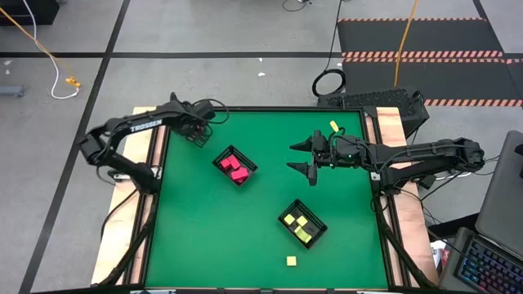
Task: Sort & place blocks by color
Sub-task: Put the light orange block into the top black bin, then put the light green block into the bottom black bin
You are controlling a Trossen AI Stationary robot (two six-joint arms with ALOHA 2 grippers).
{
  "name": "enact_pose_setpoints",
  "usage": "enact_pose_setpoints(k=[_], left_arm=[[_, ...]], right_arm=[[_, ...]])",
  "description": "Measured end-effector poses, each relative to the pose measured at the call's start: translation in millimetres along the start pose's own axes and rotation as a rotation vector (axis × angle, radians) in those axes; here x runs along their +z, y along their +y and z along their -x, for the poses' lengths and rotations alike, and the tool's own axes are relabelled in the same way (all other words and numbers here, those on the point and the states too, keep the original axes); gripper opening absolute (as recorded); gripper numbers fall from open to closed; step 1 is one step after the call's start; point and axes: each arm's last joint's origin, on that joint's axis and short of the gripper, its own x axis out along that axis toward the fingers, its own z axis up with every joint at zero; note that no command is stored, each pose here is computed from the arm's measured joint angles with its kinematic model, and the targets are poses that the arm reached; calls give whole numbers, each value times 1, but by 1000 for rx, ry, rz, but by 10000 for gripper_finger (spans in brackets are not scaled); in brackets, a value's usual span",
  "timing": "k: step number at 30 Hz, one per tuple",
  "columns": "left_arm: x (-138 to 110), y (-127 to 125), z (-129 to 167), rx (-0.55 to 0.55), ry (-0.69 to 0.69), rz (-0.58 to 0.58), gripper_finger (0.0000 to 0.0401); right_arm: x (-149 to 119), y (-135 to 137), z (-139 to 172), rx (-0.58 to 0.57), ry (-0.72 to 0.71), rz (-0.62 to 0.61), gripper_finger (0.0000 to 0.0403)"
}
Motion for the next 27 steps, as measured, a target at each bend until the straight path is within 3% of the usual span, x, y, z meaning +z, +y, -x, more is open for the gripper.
enact_pose_setpoints(k=[3,10,15,20,27], left_arm=[[5,1,-12,49,34,3,143],[10,3,-31,92,105,0,286],[9,3,-31,94,117,-7,340],[7,5,-25,93,105,8,343],[-4,0,1,8,31,17,299]], right_arm=[[0,0,0,0,0,2,302],[0,0,0,0,0,4,302],[0,0,0,0,0,4,302],[0,0,0,0,0,4,302],[0,0,0,0,0,4,302]])
